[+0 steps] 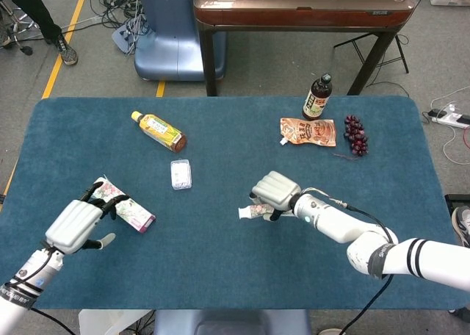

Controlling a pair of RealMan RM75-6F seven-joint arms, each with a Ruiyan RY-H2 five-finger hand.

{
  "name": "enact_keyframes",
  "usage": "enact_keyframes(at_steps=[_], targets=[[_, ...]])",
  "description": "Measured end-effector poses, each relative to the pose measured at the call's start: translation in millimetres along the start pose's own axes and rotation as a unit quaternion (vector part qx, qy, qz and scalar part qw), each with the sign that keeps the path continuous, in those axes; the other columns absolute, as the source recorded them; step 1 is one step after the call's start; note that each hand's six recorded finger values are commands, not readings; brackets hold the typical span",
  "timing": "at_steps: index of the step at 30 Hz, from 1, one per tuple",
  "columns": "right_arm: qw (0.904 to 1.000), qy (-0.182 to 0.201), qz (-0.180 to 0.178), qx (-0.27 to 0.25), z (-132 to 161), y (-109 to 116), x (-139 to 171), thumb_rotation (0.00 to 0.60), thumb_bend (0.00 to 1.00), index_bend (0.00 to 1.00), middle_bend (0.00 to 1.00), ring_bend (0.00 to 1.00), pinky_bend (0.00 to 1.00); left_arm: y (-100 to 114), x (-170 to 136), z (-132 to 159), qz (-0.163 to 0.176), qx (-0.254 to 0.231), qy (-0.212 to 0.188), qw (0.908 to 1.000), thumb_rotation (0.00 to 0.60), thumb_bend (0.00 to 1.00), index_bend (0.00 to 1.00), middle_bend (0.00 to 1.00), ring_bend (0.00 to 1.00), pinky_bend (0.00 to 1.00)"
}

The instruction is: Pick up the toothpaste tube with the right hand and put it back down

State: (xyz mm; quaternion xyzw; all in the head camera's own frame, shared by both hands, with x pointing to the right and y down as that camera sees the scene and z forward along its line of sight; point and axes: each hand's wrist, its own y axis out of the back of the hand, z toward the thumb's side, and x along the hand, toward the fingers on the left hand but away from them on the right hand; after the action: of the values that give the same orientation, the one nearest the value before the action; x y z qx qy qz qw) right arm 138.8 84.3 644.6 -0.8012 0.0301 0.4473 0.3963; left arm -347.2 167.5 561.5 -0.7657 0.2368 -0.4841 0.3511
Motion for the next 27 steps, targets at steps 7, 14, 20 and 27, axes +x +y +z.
enact_keyframes(at_steps=[7,14,20,27], targets=[[0.9992,0.029,-0.001,0.027,18,5,-4,0.600,0.85,0.74,0.69,0.59,0.42,-8,27,39,-0.044,0.029,-0.080,0.9954,0.600,0.22,0.11,0.48,0.41,0.01],[0.9988,0.039,0.000,0.030,24,3,-11,0.600,0.85,0.74,0.69,0.59,0.42,-18,43,74,-0.074,0.059,-0.138,0.9858,0.600,0.22,0.08,0.48,0.41,0.01],[0.9983,0.048,-0.001,0.033,32,6,-16,0.600,0.85,0.74,0.69,0.59,0.42,-25,57,99,-0.091,0.086,-0.174,0.9766,0.600,0.22,0.07,0.48,0.41,0.01],[0.9979,0.054,0.002,0.035,40,5,-22,0.600,0.85,0.74,0.69,0.59,0.42,-32,72,122,-0.102,0.104,-0.197,0.9695,0.600,0.22,0.06,0.48,0.41,0.01]])
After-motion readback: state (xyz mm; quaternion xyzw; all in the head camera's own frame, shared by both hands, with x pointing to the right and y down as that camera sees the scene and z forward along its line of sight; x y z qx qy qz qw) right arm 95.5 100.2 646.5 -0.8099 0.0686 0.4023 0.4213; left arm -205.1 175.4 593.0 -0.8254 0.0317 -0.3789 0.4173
